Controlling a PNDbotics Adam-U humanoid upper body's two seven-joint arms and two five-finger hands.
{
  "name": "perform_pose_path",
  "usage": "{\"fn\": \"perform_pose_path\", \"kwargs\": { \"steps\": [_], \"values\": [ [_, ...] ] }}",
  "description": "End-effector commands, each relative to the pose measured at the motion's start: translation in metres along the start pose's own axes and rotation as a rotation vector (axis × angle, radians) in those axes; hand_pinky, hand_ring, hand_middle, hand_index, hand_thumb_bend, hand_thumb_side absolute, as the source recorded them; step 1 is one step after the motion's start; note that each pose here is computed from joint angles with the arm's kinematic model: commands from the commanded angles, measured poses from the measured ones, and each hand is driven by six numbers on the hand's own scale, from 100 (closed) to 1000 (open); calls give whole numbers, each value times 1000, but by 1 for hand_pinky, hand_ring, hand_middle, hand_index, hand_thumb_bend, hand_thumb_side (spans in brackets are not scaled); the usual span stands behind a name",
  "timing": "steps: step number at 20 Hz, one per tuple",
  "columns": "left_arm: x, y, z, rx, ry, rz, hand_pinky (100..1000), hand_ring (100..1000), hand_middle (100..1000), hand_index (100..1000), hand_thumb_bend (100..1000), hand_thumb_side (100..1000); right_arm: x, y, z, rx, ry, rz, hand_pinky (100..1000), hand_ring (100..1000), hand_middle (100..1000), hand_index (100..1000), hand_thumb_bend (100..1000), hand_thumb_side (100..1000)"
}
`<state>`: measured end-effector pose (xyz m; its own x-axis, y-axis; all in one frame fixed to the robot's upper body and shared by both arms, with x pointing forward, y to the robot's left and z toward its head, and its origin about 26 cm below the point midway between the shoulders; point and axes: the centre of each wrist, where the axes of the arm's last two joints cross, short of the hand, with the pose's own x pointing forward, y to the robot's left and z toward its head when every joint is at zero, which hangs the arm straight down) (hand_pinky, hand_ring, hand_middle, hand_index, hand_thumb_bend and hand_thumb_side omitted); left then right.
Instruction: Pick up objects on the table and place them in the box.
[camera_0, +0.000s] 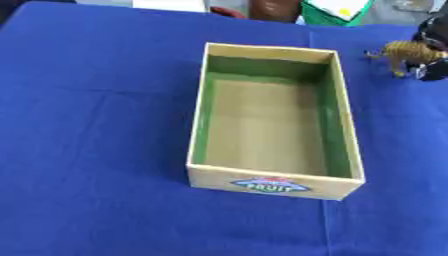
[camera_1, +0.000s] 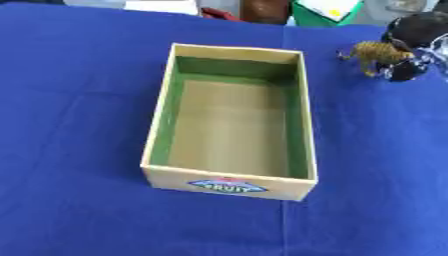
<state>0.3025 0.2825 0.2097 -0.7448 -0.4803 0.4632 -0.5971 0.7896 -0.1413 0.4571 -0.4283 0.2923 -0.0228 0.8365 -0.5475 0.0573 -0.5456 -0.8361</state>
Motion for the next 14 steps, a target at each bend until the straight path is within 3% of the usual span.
{"fn": "perform_pose_path", "kwargs": {
  "steps": [1, 7, 14],
  "values": [
    [4, 4, -8, -4, -41, -13, 533, 572, 581, 741, 100, 454, -18, -11, 7, -54, 43, 27, 719, 659, 652, 635, 100, 422],
    [4, 5, -8, -4, -38, -15, 533, 572, 581, 741, 100, 454, -19, -13, 8, -87, 48, 11, 711, 653, 638, 625, 100, 433],
    [3, 6, -8, -6, -36, -22, 531, 574, 582, 740, 100, 455, -25, -35, 15, -182, 27, -10, 714, 647, 623, 616, 100, 378]
  ]
}}
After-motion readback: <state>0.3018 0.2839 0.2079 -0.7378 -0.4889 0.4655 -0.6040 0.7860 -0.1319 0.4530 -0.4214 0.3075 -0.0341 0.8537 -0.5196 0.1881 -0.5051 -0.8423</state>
